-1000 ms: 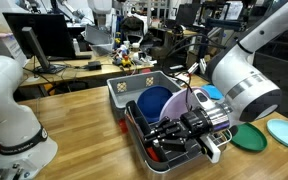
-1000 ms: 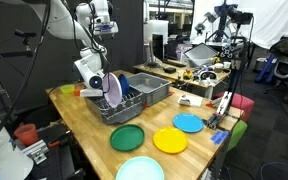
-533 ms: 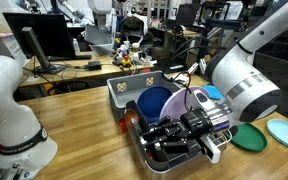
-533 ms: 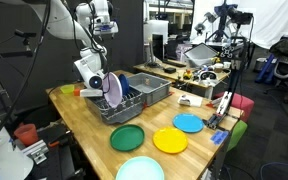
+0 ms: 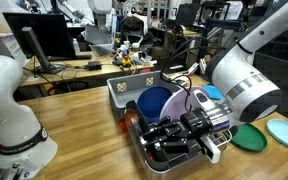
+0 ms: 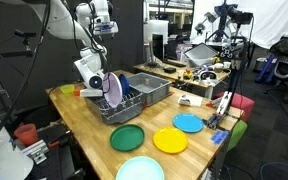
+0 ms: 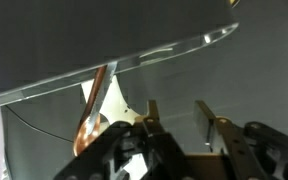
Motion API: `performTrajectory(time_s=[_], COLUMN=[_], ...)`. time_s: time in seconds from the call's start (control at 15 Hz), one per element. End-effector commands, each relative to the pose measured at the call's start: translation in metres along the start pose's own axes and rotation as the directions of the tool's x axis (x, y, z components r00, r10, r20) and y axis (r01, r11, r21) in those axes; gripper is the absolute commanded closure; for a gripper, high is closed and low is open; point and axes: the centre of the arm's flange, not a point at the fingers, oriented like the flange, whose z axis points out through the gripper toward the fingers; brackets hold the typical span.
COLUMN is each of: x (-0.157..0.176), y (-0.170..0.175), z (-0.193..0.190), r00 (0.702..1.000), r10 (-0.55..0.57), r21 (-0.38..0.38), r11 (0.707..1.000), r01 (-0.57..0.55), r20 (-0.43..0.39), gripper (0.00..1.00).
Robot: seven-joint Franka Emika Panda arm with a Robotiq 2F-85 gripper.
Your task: Pick up the knife from the yellow plate and put it in the knife holder on the dish rack
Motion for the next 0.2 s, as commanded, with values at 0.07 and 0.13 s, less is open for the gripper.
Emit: performTrajectory(time_s=[0.07,0.13], x=[0.0,0.0], y=[0.0,0.0], z=[0.0,0.0], r00=[1.0,1.0], r10=[0.0,0.0], r21=[0.0,0.0], r11=[1.0,1.0], r01=[0.0,0.0], r20=[0.0,0.0], gripper=[0.57,0.57])
